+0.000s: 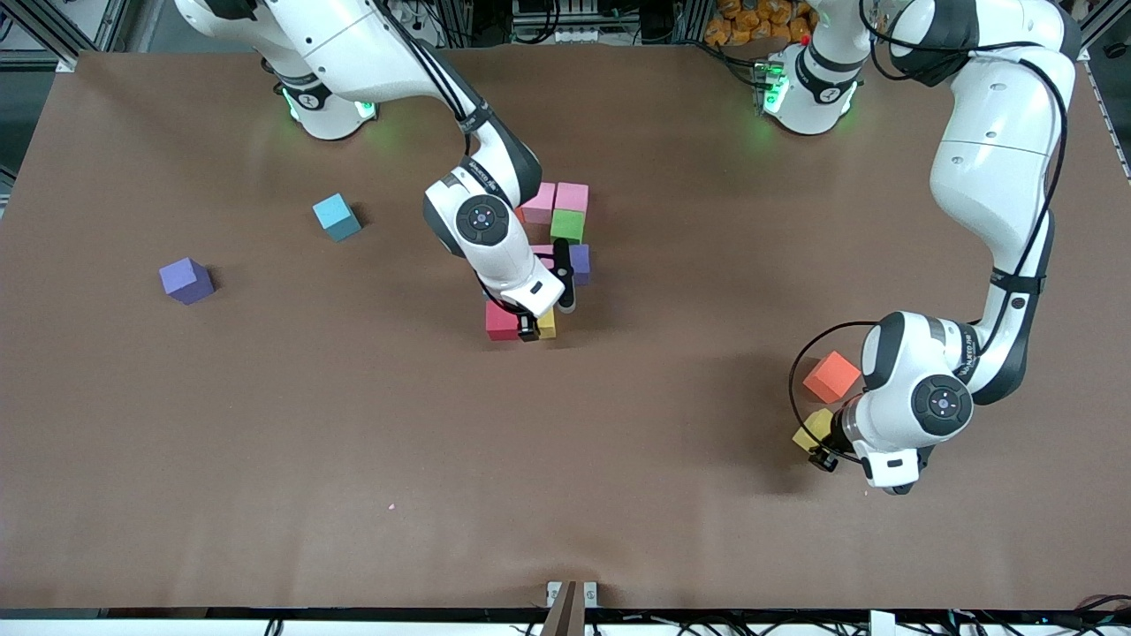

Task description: Form number 2 with 11 blocks

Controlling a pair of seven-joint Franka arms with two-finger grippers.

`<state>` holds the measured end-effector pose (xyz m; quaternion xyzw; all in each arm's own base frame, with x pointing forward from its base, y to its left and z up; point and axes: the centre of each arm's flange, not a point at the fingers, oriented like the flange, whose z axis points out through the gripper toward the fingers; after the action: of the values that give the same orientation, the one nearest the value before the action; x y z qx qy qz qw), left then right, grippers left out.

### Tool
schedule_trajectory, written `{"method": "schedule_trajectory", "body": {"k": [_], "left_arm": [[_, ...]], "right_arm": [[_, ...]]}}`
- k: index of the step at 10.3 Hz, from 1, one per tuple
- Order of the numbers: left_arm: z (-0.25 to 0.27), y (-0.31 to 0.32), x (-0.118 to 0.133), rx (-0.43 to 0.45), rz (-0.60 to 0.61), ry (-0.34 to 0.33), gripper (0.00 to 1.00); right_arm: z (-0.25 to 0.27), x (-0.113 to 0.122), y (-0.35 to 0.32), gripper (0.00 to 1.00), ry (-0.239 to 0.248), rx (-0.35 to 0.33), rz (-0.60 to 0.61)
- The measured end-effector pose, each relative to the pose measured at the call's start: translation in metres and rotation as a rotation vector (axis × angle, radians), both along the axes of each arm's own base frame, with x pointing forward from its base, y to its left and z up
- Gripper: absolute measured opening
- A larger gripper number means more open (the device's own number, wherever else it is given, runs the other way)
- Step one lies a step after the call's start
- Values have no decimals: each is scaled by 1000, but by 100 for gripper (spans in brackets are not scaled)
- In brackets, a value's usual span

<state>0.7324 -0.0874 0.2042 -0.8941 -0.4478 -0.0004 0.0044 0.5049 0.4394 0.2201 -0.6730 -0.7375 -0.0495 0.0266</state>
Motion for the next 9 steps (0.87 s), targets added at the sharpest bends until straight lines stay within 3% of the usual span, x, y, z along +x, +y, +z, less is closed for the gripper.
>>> {"method": "schedule_trajectory", "body": {"k": [4,6,7,9], "left_arm": [[0,-10,-2,0,29,3,61],[0,-31,-7,6,72,24,61],[0,-49,-12,12,101,39,61],[4,-86,-22,19,177,42,61]], "right_arm": [[0,0,0,84,-1,1,0],[2,0,1,91,-3,3,1],[4,-1,2,100,1,1,3],[20,-4,4,100,16,-8,11]]}}
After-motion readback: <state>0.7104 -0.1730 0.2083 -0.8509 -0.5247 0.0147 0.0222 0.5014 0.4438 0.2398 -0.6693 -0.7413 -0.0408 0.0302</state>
